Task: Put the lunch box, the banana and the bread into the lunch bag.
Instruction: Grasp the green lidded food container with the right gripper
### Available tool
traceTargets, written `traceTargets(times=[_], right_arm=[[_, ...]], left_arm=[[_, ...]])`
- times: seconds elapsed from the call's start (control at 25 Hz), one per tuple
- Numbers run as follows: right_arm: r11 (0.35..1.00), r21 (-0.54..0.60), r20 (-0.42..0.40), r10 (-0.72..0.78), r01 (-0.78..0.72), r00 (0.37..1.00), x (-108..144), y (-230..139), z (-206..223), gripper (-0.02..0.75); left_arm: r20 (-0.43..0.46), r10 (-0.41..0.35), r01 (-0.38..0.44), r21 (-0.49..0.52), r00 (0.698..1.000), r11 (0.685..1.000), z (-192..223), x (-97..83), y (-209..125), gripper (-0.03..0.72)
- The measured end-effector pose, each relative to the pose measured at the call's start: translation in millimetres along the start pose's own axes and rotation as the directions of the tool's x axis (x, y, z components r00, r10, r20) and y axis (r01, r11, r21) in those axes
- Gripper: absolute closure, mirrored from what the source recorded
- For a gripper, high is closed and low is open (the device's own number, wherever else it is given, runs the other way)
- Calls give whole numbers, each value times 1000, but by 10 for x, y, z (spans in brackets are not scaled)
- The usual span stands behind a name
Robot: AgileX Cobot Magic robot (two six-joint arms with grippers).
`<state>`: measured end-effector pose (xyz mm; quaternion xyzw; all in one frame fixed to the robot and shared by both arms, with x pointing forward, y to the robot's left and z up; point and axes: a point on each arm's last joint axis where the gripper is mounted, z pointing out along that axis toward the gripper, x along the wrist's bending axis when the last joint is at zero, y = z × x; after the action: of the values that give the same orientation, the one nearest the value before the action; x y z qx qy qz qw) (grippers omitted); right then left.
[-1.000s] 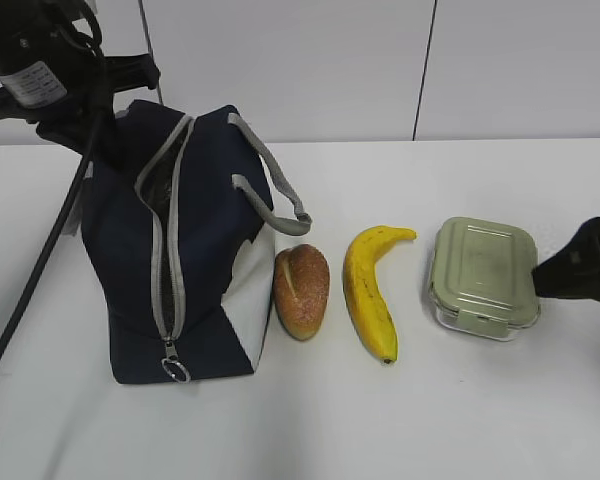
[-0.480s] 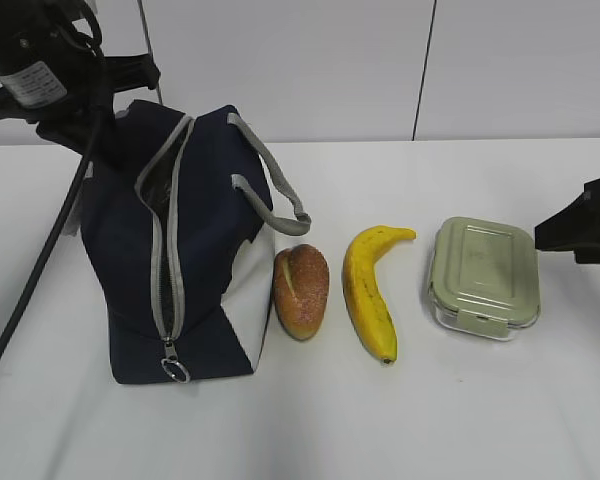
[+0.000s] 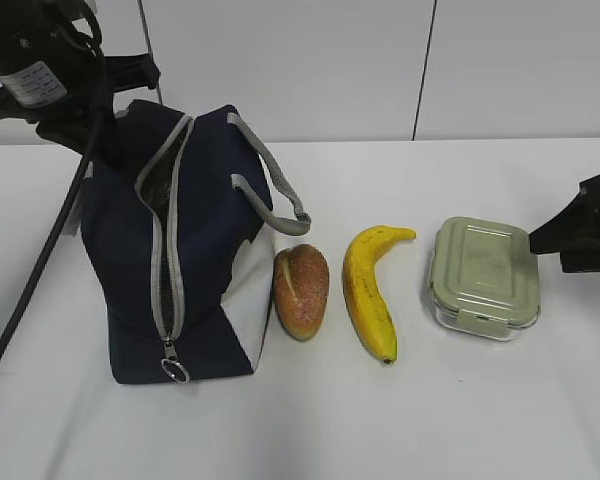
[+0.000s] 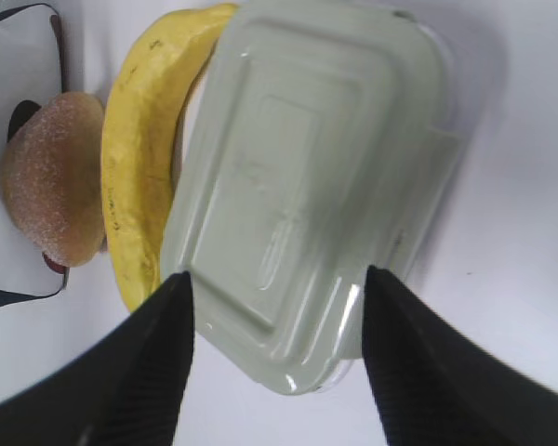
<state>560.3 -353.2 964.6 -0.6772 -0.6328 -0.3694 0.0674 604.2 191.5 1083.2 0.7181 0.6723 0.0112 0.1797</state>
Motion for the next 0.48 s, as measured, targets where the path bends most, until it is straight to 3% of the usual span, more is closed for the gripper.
traceTargets(times=[0.48], right_arm=[[999, -16, -2, 28, -28, 1000, -67, 21, -20, 295]], left_arm=[[-1, 0, 0, -2, 1000, 1000, 0, 0, 2, 689]])
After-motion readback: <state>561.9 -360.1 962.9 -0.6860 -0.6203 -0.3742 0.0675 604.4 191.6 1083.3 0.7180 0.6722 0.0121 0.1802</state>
